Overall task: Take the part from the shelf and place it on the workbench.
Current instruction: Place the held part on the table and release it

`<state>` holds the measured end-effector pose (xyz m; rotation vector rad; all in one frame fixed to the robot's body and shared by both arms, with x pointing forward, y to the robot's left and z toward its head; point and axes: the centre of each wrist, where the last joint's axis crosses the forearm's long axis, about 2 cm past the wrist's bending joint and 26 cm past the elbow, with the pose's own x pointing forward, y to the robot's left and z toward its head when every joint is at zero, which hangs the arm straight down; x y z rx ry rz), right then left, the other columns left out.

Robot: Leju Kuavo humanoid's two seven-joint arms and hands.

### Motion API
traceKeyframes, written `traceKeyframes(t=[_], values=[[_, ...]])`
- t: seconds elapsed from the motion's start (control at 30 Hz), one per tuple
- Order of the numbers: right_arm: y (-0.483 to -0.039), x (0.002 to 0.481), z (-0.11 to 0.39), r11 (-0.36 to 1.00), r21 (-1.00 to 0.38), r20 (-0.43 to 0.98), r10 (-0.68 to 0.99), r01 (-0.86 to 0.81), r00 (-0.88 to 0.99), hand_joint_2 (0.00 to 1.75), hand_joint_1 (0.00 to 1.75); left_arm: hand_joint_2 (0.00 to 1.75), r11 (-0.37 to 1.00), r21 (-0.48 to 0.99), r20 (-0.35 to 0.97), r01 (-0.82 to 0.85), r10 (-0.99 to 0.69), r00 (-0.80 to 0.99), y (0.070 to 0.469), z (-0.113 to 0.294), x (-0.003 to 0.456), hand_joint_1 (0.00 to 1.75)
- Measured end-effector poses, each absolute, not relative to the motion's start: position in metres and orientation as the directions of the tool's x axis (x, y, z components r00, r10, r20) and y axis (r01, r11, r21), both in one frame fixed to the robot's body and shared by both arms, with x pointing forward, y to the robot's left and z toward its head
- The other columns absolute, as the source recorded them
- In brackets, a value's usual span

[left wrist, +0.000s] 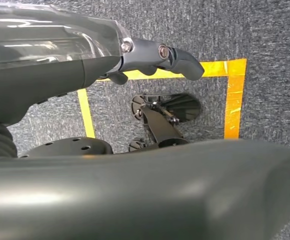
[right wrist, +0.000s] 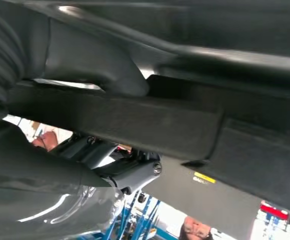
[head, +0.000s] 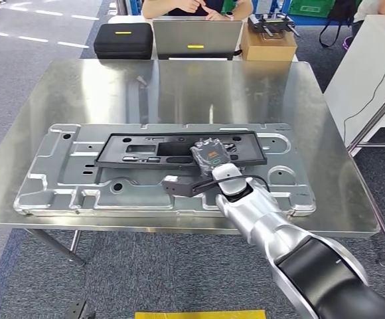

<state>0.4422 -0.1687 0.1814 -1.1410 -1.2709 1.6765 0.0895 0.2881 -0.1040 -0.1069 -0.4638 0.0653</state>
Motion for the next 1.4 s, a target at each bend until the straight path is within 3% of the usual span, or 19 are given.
traceKeyframes(t=[0.13,0.27,0.6,0.77,0.93,1.07,1.2,1.4], values=[[-0.184,0.446,0.181,-0.235,-0.97,-0.207,0.929,-0.058,-0.308,0.0,0.0,1.75,0.994,-0.095,0.437,-0.049,0.086,0.895,0.289,-0.104,0.088,0.0],[-0.191,0.449,0.183,-0.169,-0.983,-0.138,0.937,-0.071,-0.321,0.0,0.0,0.0,0.994,-0.104,0.447,-0.042,0.084,0.891,0.288,-0.104,0.089,0.0],[-0.188,0.455,0.2,0.309,-0.936,0.353,0.82,-0.17,-0.451,0.0,0.0,0.0,0.994,-0.1,0.452,-0.045,0.085,0.888,0.288,-0.104,0.089,0.0],[-0.173,0.456,0.221,0.525,-0.801,0.591,0.618,-0.287,-0.519,0.0,0.0,0.0,0.992,-0.104,0.459,-0.064,0.105,0.882,0.288,-0.104,0.088,0.0],[-0.164,0.449,0.242,0.736,-0.515,0.804,0.237,-0.44,-0.546,0.0,0.0,0.0,0.99,-0.113,0.468,-0.086,0.129,0.874,0.288,-0.105,0.083,0.0],[-0.17,0.432,0.261,0.831,-0.335,0.799,0.0,-0.445,-0.601,0.0,0.0,0.0,0.987,-0.122,0.48,-0.103,0.15,0.864,0.288,-0.106,0.077,0.0],[-0.189,0.404,0.271,0.896,-0.193,0.681,-0.172,-0.401,-0.712,0.0,0.0,0.0,0.983,-0.126,0.484,-0.13,0.176,0.857,0.288,-0.107,0.072,0.0],[-0.23,0.336,0.276,0.941,-0.102,0.447,-0.247,-0.323,-0.86,0.0,0.0,0.0,0.976,-0.124,0.472,-0.177,0.215,0.855,0.29,-0.109,0.058,0.0]])
